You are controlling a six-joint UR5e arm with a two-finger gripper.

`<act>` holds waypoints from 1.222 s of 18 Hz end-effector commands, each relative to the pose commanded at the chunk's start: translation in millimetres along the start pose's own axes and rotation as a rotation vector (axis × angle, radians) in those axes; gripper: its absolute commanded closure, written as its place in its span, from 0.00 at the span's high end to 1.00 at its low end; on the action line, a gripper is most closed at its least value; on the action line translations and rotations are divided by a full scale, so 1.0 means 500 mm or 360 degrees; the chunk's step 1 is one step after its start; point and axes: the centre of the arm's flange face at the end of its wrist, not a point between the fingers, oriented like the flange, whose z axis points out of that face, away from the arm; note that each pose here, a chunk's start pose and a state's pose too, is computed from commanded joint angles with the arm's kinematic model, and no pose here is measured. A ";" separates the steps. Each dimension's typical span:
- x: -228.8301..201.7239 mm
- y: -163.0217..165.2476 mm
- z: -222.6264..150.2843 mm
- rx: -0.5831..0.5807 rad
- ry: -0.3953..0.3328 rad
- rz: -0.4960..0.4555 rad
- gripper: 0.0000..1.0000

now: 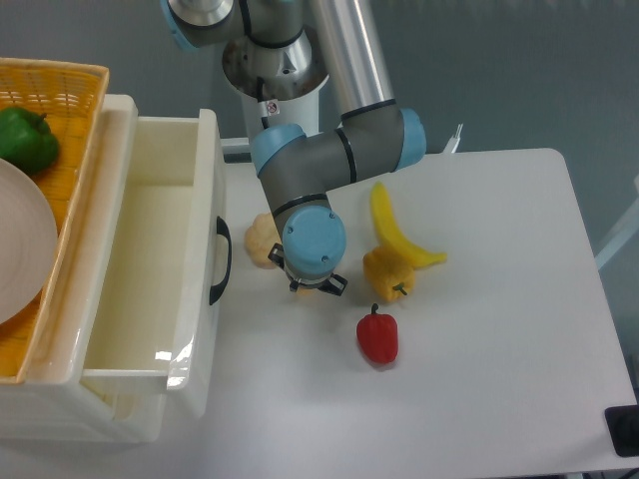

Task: Pick up the square bread
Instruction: 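Lift the rectangular bread and carry it toward the yellow pepper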

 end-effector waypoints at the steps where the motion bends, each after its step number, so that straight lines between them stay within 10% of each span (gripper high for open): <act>1: -0.008 0.001 -0.020 0.0013 -0.0008 0.0000 0.00; 22: -0.031 0.101 -0.229 0.0211 -0.0230 0.0122 0.00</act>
